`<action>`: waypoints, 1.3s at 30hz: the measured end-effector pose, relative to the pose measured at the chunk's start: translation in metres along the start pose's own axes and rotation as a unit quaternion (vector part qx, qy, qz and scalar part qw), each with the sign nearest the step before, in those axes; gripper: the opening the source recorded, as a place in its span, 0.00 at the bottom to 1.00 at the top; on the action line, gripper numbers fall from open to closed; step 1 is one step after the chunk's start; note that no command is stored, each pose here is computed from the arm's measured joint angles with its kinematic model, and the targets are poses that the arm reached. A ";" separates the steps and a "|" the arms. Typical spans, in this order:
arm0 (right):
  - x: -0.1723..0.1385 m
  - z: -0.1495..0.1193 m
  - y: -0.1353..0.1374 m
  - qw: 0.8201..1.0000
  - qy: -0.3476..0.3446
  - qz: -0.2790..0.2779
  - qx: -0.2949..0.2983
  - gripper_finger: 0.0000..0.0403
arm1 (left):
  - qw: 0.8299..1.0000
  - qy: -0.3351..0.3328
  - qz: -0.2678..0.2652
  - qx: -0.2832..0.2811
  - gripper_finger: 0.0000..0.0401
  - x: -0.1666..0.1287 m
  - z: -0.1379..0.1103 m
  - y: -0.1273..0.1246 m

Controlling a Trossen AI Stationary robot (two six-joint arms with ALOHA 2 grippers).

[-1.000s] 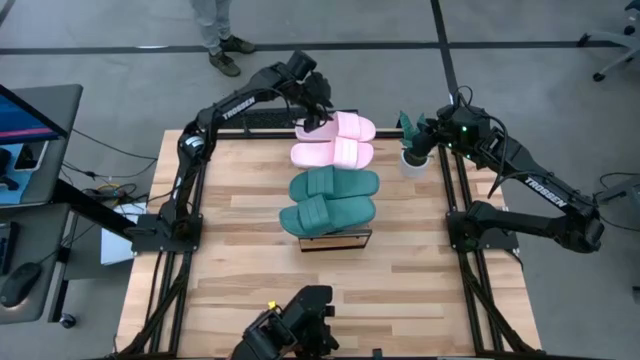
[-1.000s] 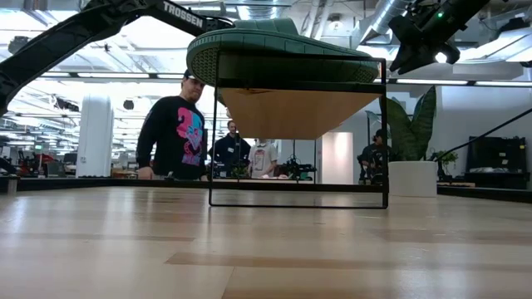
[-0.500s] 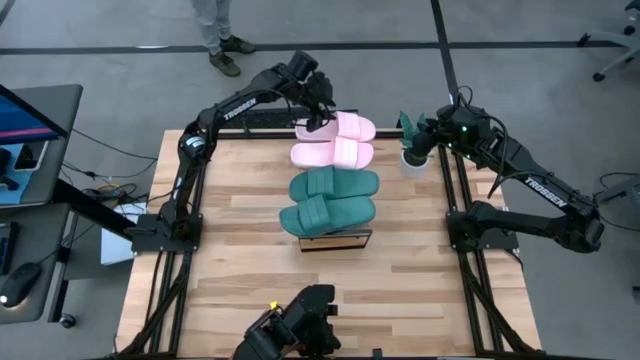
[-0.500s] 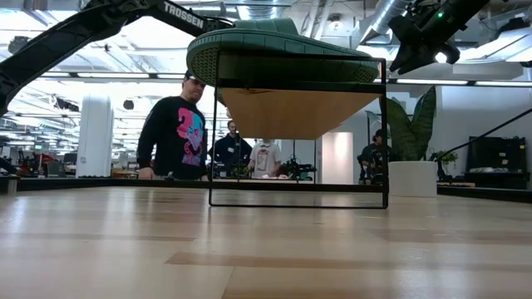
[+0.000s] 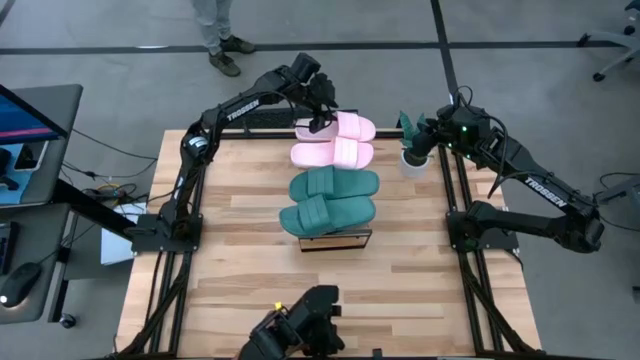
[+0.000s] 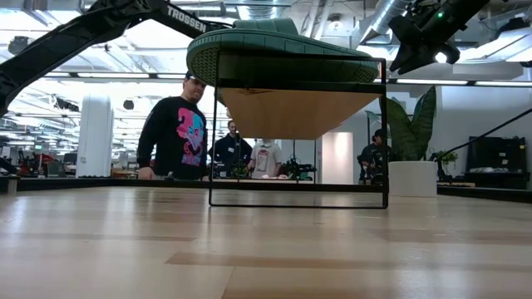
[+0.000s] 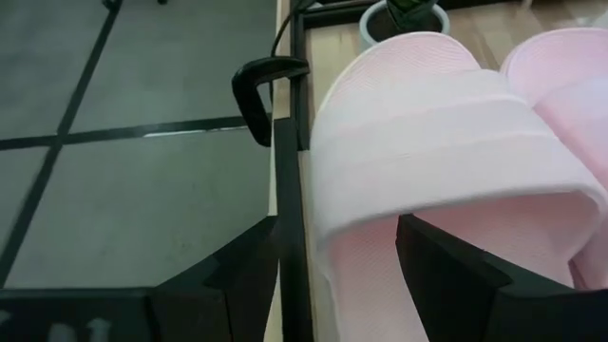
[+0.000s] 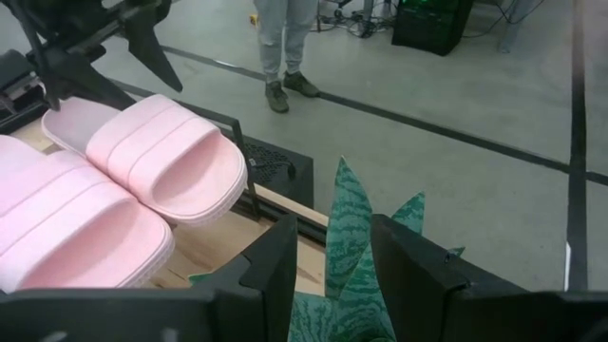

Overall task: Pick and place slides into the shelf
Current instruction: Adjust the slides on the shelf

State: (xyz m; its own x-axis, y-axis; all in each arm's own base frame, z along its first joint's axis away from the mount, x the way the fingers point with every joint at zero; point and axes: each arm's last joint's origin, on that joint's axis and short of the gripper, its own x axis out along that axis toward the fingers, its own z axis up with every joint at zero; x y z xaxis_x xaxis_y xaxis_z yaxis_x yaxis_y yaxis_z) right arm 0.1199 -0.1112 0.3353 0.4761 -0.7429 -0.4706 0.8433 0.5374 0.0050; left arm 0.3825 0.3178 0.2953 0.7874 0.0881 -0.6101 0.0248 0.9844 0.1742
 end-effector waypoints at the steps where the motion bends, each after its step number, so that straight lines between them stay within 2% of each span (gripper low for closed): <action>1: 0.000 0.000 0.000 1.000 0.000 0.000 0.000 0.32 | 1.000 0.000 0.000 0.001 0.50 0.000 0.000 0.000; 11: 0.000 0.000 0.000 1.000 0.000 0.000 0.000 0.32 | 1.000 -0.003 0.007 0.005 0.47 0.001 0.002 0.000; 16: 0.000 0.000 0.000 1.000 0.000 0.000 0.000 0.32 | 1.000 -0.003 0.008 0.005 0.38 0.001 0.002 0.000; 30: 0.000 0.000 0.000 1.000 0.000 0.000 0.001 0.32 | 1.000 -0.001 0.003 0.009 0.03 0.001 0.001 0.000; 39: 0.000 0.000 0.000 1.000 0.000 0.000 0.001 0.32 | 1.000 0.001 0.002 0.009 0.01 0.000 0.001 -0.001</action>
State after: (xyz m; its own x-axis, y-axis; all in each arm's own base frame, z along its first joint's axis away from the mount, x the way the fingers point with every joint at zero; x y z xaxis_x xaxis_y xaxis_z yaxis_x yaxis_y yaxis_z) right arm 0.1199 -0.1112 0.3352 0.4759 -0.7427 -0.4711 0.8438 0.5366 0.0065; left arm 0.3832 0.3169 0.2956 0.7860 0.0917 -0.6114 0.0329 0.9813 0.1896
